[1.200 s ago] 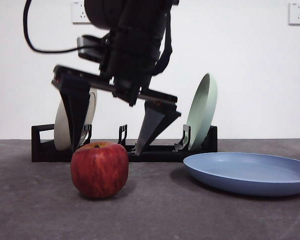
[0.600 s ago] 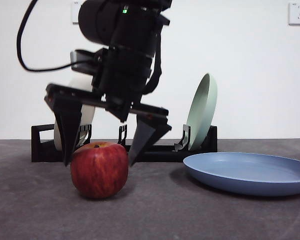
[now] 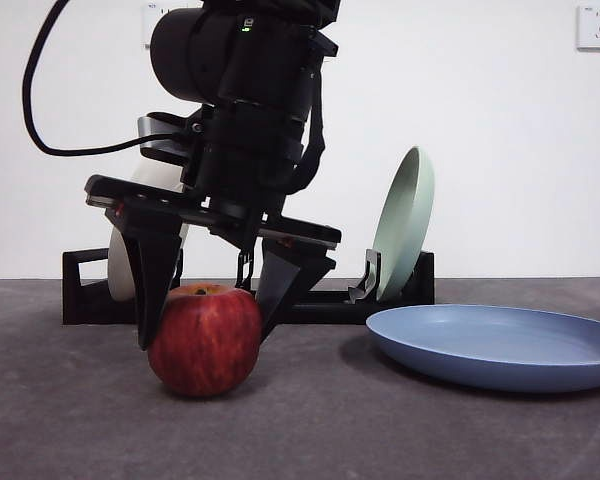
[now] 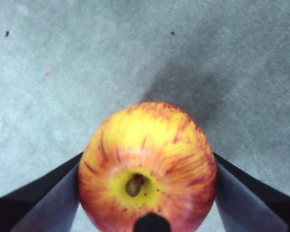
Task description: Take the blue plate from the plate rack,put the plate on the table,take the apple from the table,put the apple in the plate
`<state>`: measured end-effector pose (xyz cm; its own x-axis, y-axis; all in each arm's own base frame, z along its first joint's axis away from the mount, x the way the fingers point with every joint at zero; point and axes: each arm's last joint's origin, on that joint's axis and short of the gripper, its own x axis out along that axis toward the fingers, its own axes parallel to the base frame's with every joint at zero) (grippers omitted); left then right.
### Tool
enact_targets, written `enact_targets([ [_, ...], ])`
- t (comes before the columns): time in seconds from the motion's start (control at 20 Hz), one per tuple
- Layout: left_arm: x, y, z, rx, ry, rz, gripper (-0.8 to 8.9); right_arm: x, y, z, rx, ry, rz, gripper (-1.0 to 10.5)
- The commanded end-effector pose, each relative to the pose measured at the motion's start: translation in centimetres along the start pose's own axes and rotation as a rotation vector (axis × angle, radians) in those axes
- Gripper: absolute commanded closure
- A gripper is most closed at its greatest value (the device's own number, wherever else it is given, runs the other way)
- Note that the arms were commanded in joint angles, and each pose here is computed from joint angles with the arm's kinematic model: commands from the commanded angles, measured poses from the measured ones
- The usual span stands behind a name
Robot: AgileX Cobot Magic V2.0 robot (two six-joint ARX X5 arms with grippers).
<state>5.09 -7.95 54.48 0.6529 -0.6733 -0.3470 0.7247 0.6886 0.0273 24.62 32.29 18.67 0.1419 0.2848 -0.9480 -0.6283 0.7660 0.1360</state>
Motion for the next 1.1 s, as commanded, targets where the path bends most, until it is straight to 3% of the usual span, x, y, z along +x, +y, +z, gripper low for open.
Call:
enact_targets([
  [0.05,0.1,0.0,0.0,0.034,-0.001,-0.001,6.88,0.6,0.0,-0.2,0.036,0.023,-0.004,9.5],
  [0.4,-2.0,0.6,-0.5,0.066,-0.047,-0.003,6.88,-3.8,-1.4,-0.6,0.112,-0.021,-0.157,9.5],
  [0.6,-3.2,0.9,-0.8,0.058,-0.075,-0.004,6.88,-6.8,-2.6,-1.1,0.124,-0.078,-0.326,9.5],
  [0.9,-3.0,0.9,-0.7,0.059,-0.071,0.0,6.88,-7.9,-8.0,-1.4,0.223,-0.005,-0.416,9.5],
  [1.1,-2.5,0.8,-0.6,0.056,-0.061,0.025,6.88,-8.1,-10.4,-1.8,0.227,0.026,-0.426,9.5],
])
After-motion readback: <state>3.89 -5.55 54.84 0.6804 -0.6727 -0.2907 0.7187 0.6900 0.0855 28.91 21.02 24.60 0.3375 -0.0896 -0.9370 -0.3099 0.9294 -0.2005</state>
